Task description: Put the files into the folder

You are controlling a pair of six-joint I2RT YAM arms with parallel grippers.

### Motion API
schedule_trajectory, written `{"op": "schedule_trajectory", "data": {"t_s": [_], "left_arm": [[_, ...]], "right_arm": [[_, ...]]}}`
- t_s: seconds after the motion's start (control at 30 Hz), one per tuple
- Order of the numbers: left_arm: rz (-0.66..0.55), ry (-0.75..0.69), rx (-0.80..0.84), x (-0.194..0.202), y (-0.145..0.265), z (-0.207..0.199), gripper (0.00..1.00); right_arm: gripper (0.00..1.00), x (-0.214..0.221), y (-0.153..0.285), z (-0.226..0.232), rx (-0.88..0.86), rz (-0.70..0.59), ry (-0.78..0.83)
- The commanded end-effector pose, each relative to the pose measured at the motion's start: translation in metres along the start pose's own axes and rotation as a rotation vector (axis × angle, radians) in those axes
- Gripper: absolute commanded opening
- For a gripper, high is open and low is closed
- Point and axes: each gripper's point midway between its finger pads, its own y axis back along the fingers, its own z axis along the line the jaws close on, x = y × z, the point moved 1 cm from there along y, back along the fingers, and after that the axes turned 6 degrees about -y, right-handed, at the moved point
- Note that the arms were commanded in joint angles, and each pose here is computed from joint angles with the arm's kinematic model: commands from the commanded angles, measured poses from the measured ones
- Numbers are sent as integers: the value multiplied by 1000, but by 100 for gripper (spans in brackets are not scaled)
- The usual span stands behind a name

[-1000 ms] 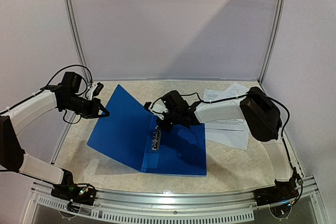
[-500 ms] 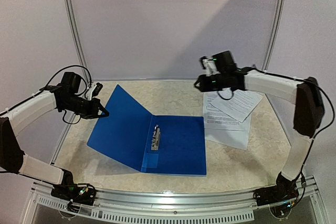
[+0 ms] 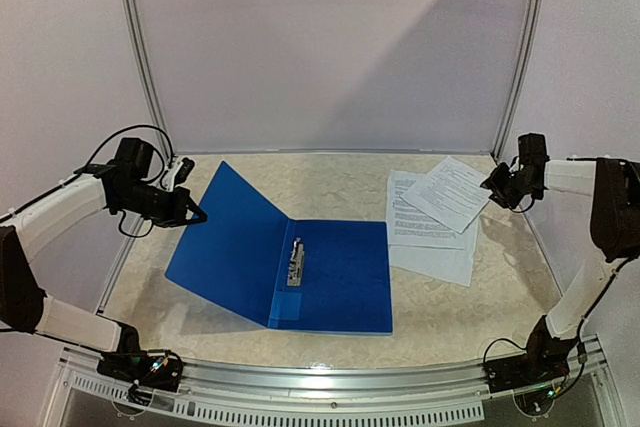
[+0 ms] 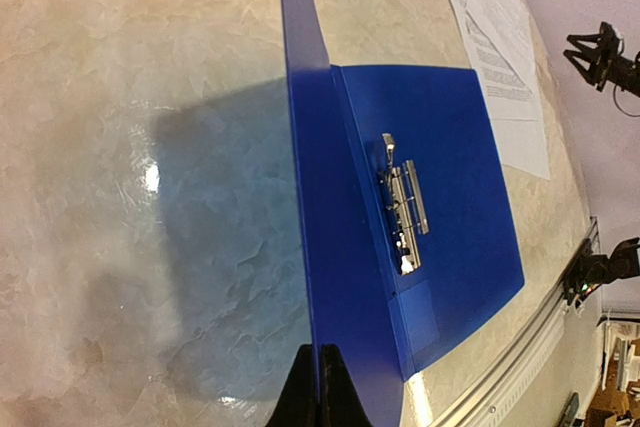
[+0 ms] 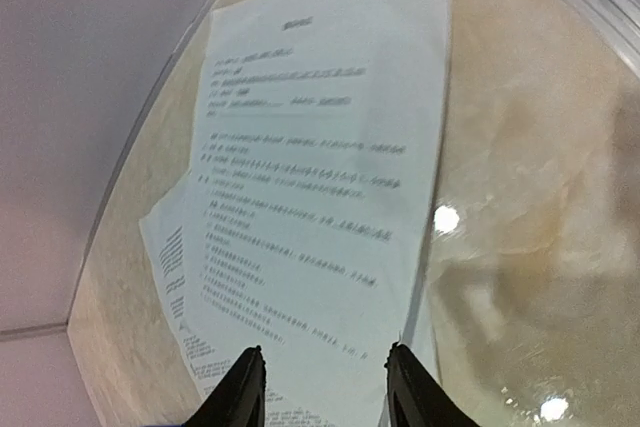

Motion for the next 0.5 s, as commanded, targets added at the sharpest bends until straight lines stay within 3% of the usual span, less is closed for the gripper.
{"op": "schedule_trajectory", "data": {"t_s": [0.0, 0.1, 0.3, 0.47], "left_arm": [[-27, -9, -22, -3, 4, 5, 0], [-23, -6, -23, -3, 3, 6, 0], [-20, -3, -19, -2, 2, 6, 0], [-19, -1, -19, -2, 2, 7, 0]], "right_arm": [[44, -3, -26, -23, 20, 32, -119], [58, 2, -42, -33, 32, 61, -151], [59, 5, -59, -46, 51, 65, -172], [52, 1, -69, -48, -3, 59, -203]]}}
